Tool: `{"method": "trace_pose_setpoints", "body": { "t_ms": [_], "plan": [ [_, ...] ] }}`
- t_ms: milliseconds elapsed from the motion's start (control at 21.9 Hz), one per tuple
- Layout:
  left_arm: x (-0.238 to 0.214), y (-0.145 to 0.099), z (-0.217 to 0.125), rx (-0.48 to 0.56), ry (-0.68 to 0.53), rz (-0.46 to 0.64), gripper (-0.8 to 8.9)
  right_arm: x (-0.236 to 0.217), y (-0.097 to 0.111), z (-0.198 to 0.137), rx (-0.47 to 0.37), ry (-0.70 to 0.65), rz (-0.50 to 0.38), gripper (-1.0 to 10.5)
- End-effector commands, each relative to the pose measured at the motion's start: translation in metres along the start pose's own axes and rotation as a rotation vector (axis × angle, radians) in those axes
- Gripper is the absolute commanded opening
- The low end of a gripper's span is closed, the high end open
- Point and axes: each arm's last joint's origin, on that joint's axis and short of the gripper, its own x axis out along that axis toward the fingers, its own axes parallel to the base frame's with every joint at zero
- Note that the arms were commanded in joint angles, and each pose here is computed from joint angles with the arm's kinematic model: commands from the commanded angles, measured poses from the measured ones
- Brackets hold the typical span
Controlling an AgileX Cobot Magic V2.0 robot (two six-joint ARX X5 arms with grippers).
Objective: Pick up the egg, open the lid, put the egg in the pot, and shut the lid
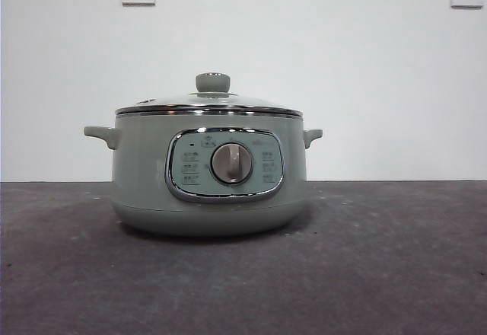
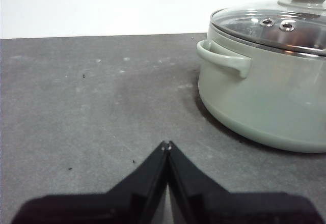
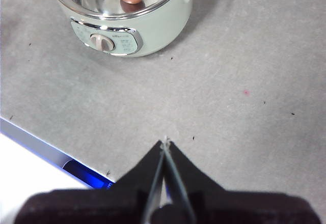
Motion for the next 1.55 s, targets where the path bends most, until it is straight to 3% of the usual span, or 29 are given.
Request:
{"method": "trace_pose_setpoints", "body": {
  "t_ms": [46,456,547,638,775,866,1003,1094,1550],
  "plan": [
    [0.001,0.001,-0.003,-0.012,0.009,0.003,-0.04,0.002,0.000,-0.003,0.008,0.030,-0.006,0.0],
    [0.003,0.001,-0.006,-0.020,0.045,0.003,-0.04,0.002,0.000,-0.003,0.005,0.028,-0.010,0.0],
    [0.004,0.001,-0.006,-0.021,0.050,0.003,-0.04,-0.002,-0.003,-0.004,-0.022,-0.008,-0.066,0.0],
    [0.004,0.001,-0.006,-0.021,0.052,0.003,-0.04,-0.016,-0.011,-0.003,-0.003,-0.169,-0.130,0.0],
    [0.004,0.001,-0.006,-0.022,0.054,0.004,-0.04,-0.035,-0.020,-0.016,0.082,-0.480,-0.115,0.0],
    [0.004,0.001,-0.006,-0.022,0.054,0.004,-0.04,-0.034,-0.026,-0.037,0.120,-0.627,-0.214,0.0],
    [0.004,0.001,-0.006,-0.022,0.054,0.004,-0.04,-0.005,-0.034,-0.075,0.127,-0.764,-0.382,0.0],
    [0.004,0.001,-0.006,-0.022,0.054,0.004,-0.04,0.025,-0.040,-0.099,0.156,-0.820,-0.437,0.0],
    [0.004,0.001,-0.006,-0.022,0.055,0.004,-0.04,0.135,-0.056,-0.169,0.301,-0.788,-0.425,0.0]
  ]
}}
